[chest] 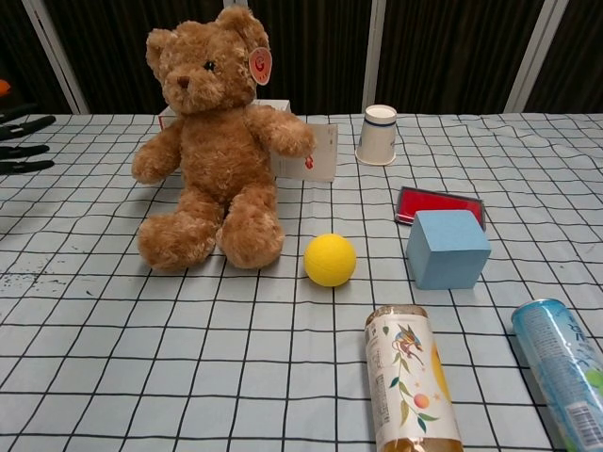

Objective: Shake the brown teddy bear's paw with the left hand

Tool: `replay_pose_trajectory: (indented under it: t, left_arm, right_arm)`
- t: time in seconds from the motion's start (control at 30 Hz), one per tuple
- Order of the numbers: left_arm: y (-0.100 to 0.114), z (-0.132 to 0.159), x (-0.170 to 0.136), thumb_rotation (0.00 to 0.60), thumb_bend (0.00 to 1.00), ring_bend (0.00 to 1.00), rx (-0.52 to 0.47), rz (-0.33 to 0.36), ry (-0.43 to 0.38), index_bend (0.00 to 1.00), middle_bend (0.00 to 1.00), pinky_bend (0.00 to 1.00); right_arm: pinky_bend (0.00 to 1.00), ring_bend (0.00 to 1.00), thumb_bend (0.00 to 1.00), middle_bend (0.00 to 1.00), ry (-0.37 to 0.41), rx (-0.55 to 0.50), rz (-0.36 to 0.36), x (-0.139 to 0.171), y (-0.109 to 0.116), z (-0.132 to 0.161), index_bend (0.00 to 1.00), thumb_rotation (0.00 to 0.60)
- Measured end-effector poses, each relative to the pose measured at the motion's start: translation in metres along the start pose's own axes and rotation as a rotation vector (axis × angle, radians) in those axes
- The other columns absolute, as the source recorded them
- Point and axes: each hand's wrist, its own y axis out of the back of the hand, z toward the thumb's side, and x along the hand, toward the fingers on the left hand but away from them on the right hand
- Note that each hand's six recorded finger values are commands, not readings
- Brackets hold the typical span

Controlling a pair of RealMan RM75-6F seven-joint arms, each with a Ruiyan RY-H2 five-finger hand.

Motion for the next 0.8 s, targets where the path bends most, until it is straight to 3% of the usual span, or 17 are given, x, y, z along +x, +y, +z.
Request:
replay_pose_trajectory:
  t: [0.17, 0.4, 0.8]
  left_arm:
    - [-0.007, -0.016, 0.02, 0.6, 0.32, 0.0, 0.004, 0.007, 0.039, 0.24, 0.29, 0.0]
    - [-0.03, -0.034, 0.033, 0.6, 0.36, 0.01, 0.066, -0.053, 0.094, 0.27, 0.33, 0.0]
    - [-0.039, -0.045, 0.045, 0.6, 0.38, 0.02, 0.082, -0.058, 0.088, 0.24, 0.31, 0.0]
  right_arm:
    - [0.0, 0.0, 0.13, 0.02, -0.001, -0.002, 0.0, 0.0, 0.0, 0.0, 0.05, 0.6]
    - [0.0, 0.0, 0.13, 0.02, 0.0, -0.001, -0.002, 0.0, 0.0, 0.0, 0.05, 0.6]
    - [0.0, 0.0, 0.13, 0.02, 0.0, -0.003, -0.003, 0.001, 0.002, -0.001, 0.05, 0.6]
